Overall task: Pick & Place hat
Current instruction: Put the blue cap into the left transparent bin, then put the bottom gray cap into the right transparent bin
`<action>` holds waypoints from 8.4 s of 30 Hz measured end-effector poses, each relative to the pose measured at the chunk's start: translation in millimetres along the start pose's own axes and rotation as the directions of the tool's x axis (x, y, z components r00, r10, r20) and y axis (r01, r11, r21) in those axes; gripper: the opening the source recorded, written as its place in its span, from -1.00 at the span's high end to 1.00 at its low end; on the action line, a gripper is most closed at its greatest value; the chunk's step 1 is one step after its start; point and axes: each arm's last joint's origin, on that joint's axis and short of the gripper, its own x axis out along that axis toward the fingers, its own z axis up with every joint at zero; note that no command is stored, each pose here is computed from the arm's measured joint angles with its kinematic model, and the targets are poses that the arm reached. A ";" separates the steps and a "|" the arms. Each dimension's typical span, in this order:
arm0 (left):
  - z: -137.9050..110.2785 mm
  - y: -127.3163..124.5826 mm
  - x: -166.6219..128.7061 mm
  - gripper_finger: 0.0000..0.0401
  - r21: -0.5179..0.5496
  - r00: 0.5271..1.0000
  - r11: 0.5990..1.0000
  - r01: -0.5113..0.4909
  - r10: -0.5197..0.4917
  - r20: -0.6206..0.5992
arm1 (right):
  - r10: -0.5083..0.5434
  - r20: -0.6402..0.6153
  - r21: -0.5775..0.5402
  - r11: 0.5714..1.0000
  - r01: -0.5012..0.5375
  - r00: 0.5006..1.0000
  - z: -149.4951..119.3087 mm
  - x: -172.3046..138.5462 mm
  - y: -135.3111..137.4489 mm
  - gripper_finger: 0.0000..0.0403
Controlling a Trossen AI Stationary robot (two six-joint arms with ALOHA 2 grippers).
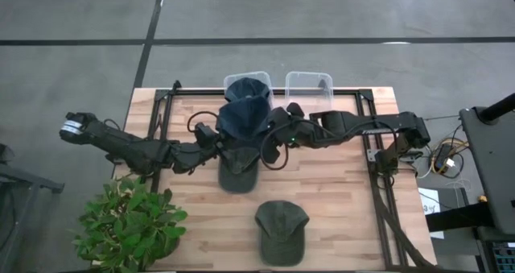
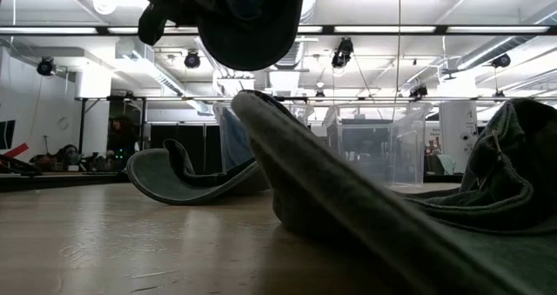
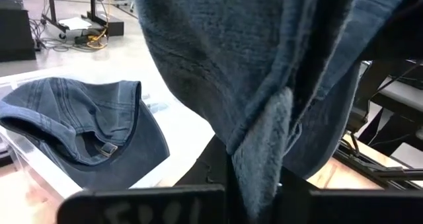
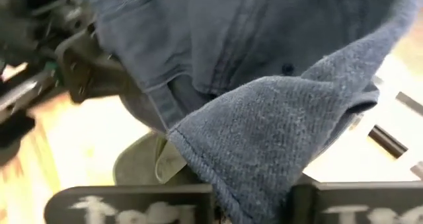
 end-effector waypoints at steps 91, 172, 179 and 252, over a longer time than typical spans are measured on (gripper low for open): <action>69.9 93.9 147.8 0.78 -0.406 0.824 0.746 -0.528 0.334 -0.457 | 0.176 0.186 -0.336 0.936 -0.106 0.967 -73.5 -108.1 -98.8 0.36; 150.0 28.7 71.6 0.12 -0.035 0.853 0.968 -0.247 0.200 -0.483 | 0.133 0.030 -0.390 0.914 -0.111 0.991 -89.7 -105.1 -104.6 0.36; 118.0 -4.1 34.5 0.12 0.028 0.855 0.986 -0.163 0.156 -0.494 | 0.365 -0.143 -0.296 0.871 -0.392 0.920 -103.1 -98.4 -97.0 0.41; -5.2 98.3 -61.8 0.12 0.043 0.908 0.999 0.010 0.009 -0.419 | 0.466 -0.545 0.467 0.859 -0.209 0.697 -263.5 -55.2 86.3 0.19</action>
